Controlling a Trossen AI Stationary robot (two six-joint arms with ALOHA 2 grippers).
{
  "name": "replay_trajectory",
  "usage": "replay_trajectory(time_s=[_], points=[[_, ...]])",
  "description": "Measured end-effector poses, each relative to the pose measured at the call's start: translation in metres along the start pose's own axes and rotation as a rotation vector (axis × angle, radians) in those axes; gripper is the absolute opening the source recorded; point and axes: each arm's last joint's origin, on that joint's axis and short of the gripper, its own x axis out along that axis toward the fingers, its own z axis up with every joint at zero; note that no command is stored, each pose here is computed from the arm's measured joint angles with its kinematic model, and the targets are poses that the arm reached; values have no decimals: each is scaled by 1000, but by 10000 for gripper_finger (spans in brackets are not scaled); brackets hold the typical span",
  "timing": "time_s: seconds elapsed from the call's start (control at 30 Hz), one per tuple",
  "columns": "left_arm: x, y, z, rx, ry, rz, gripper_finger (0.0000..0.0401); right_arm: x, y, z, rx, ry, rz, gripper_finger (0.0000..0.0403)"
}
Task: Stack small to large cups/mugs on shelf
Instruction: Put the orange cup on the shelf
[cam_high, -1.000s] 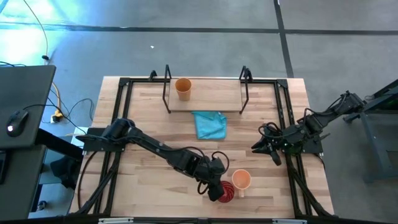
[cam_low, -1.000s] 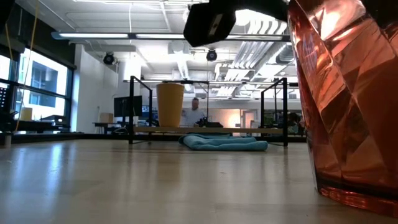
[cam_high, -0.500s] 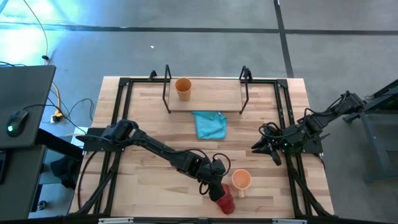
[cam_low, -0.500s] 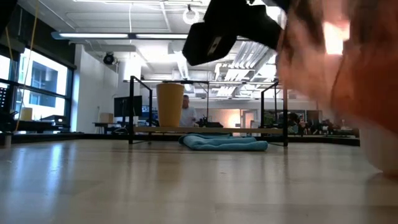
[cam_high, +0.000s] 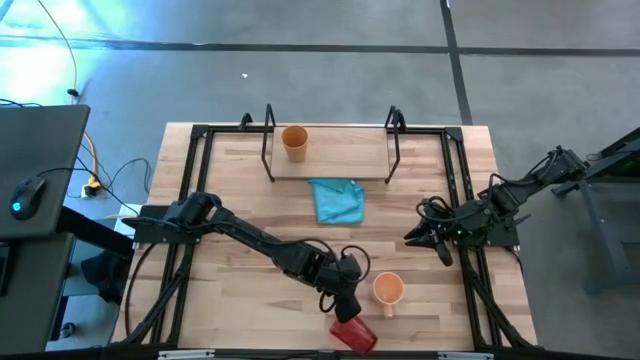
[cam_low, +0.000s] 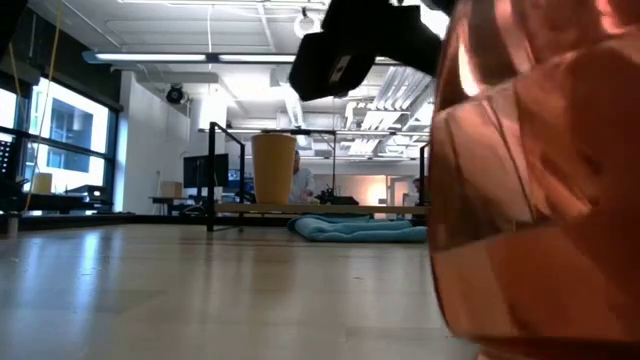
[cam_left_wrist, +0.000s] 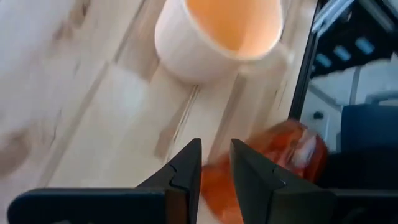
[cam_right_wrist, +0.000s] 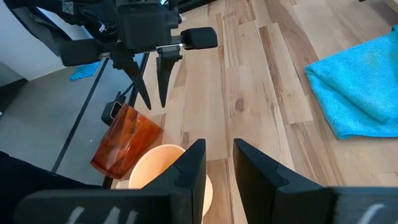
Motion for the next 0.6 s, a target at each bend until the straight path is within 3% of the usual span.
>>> replay_trajectory(time_s=[0.2,0.6], points=[[-2,3,-16,4,202,-3,74,0,1,0,3,17,28,71],[-4,-13,-29,-29,246,-78,74,0,1,-1,2,23,39,71]])
